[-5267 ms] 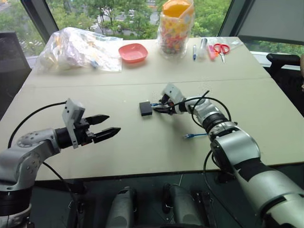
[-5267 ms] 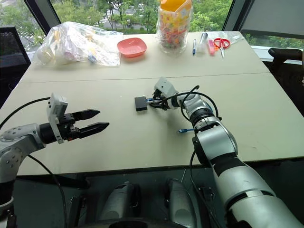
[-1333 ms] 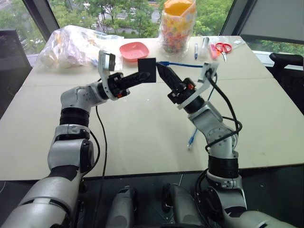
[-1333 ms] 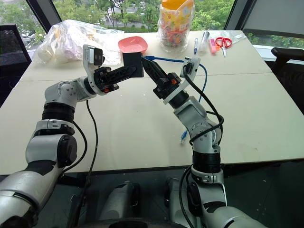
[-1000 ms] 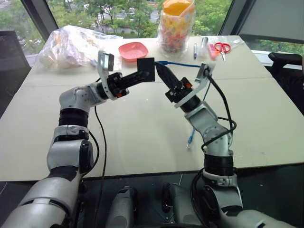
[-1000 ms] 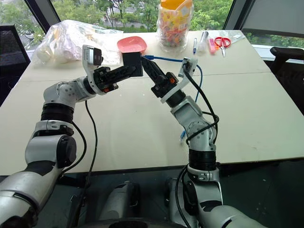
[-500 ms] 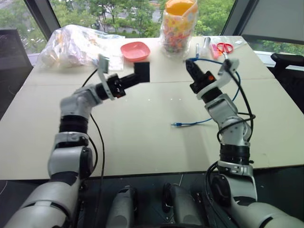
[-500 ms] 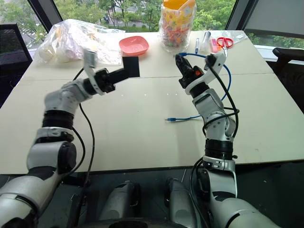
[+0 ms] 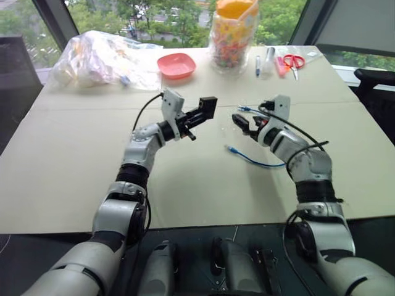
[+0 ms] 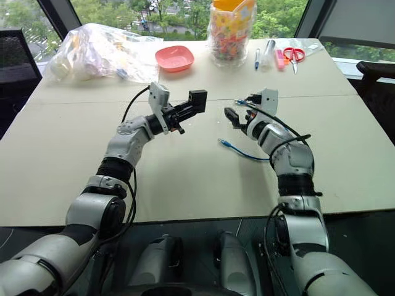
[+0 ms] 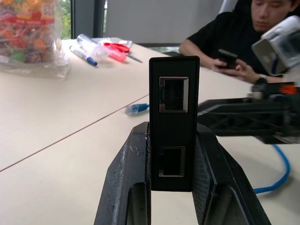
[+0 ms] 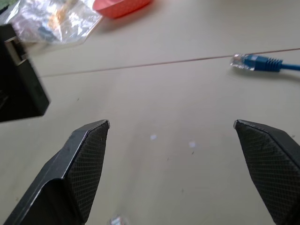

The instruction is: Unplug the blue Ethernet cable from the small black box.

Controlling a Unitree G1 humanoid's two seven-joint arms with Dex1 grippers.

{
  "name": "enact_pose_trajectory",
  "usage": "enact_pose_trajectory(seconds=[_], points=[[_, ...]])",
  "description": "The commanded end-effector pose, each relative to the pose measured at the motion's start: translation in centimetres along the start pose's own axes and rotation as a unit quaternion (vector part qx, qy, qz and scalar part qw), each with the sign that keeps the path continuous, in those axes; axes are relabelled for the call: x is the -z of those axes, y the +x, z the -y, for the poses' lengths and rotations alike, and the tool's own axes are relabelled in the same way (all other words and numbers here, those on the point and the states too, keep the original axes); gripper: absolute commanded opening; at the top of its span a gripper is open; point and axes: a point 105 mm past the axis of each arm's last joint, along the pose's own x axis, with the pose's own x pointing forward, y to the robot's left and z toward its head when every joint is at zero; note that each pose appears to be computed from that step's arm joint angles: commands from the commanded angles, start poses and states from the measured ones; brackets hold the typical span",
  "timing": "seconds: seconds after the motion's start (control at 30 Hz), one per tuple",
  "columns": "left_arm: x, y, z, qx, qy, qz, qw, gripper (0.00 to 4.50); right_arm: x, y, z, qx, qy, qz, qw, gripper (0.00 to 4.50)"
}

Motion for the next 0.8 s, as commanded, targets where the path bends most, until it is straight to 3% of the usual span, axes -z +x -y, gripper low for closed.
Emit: enact_pose_trajectory(seconds=[0.03, 0.23, 0.3, 0.43, 0.57, 0.7, 0.8], points=[[-0.3, 1.1, 0.0, -0.021, 0.039, 0.008, 0.999, 0.49, -1.2, -1.7, -2.3, -0.03, -0.022, 0.028, 0.999, 4.48], [2.7, 2.2, 0.7, -0.051, 0.018, -0.028, 0.998, 0.49, -1.4, -3.2, -2.9, -0.02, -0.008, 0.062, 0.998, 4.48], [3.0, 2.3, 0.9, -0.048, 0.02, -0.035, 0.998, 1.52, -1.7, -3.5, -2.7, -0.011, -0.006, 0.073, 0.997, 4.5], [3.1, 2.2, 1.0, -0.04, 0.023, -0.041, 0.998, 3.13, -2.1, -4.0, -2.2, 0.0, -0.002, 0.089, 0.996, 4.5], [2.8, 1.4, 0.4, -0.019, 0.032, -0.051, 0.998, 4.48, -2.1, -4.4, -1.8, 0.003, -0.016, 0.087, 0.996, 4.5], [0.5, -0.4, -0.8, 0.008, 0.062, -0.046, 0.997, 4.48, -1.7, -5.8, -2.1, -0.027, -0.051, 0.077, 0.995, 4.5], [-1.9, -3.6, -1.2, 0.035, 0.053, -0.048, 0.997, 4.48, -0.9, -7.6, -2.9, -0.074, -0.087, 0.06, 0.992, 4.5]])
